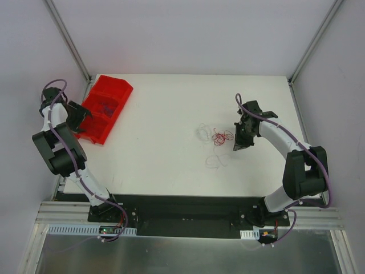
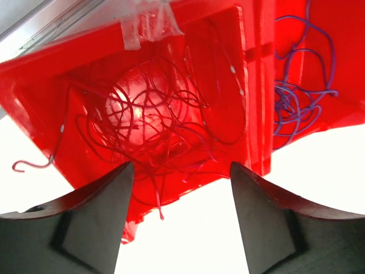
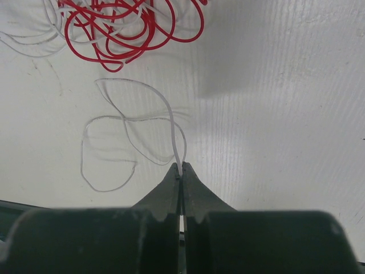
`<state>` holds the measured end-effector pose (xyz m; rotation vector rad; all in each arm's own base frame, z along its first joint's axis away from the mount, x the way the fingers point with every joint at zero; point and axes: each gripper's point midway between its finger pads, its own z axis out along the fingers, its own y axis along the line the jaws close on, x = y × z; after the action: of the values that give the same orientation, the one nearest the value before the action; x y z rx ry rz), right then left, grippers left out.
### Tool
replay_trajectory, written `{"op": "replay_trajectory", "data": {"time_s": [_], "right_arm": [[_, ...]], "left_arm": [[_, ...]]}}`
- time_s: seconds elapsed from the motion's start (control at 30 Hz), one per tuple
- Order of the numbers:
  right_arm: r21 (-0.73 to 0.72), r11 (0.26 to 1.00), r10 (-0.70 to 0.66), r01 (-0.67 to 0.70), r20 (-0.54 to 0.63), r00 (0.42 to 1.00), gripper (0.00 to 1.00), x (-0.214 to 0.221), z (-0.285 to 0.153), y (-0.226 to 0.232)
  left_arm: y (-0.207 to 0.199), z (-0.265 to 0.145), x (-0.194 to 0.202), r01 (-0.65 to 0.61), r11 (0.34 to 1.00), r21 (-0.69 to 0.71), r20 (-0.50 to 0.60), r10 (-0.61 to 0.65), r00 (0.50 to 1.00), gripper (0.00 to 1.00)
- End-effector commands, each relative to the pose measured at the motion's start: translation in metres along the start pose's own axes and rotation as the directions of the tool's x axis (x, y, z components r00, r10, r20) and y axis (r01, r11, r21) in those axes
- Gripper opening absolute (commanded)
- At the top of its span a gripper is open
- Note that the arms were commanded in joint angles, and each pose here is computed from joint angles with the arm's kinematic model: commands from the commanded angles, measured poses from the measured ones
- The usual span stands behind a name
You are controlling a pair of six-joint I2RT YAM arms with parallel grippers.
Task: Untangle the cables
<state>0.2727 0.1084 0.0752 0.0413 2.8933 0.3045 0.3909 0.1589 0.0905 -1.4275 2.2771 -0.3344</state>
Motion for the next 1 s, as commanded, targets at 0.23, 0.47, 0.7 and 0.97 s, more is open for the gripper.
{"op": "replay_trajectory", "data": {"time_s": [0.23, 0.47, 0.7, 0.97], "right_arm": [[-0.017, 0.999, -0.029, 0.03, 0.049, 0.998, 0.02, -0.022, -0.013, 0.012], [-0.075, 0.997, -0.018, 0.022, 0.048, 0.999, 0.02, -0.039, -0.018, 0.025], [-0.57, 0.785, -0.224, 0.243, 0.104, 0.969, 0.01, -0.03, -0.058, 0.145], [-0.741, 0.609, -0.284, 0.283, 0.129, 0.95, 0.01, -0.023, -0.099, 0.212]], "left_arm": [[-0.053, -0.08, 0.047, -0.149, 0.974, 0.171, 0.102, 0.133, 0.986, 0.76], [-0.11, -0.091, 0.147, -0.387, 0.866, 0.318, -0.017, 0.413, 0.91, 0.74], [-0.206, -0.144, 0.348, -0.519, 0.237, 0.821, -0.003, 0.912, 0.411, 0.74], [-0.208, -0.172, 0.384, -0.407, 0.11, 0.907, 0.046, 0.934, 0.355, 0.7]]}}
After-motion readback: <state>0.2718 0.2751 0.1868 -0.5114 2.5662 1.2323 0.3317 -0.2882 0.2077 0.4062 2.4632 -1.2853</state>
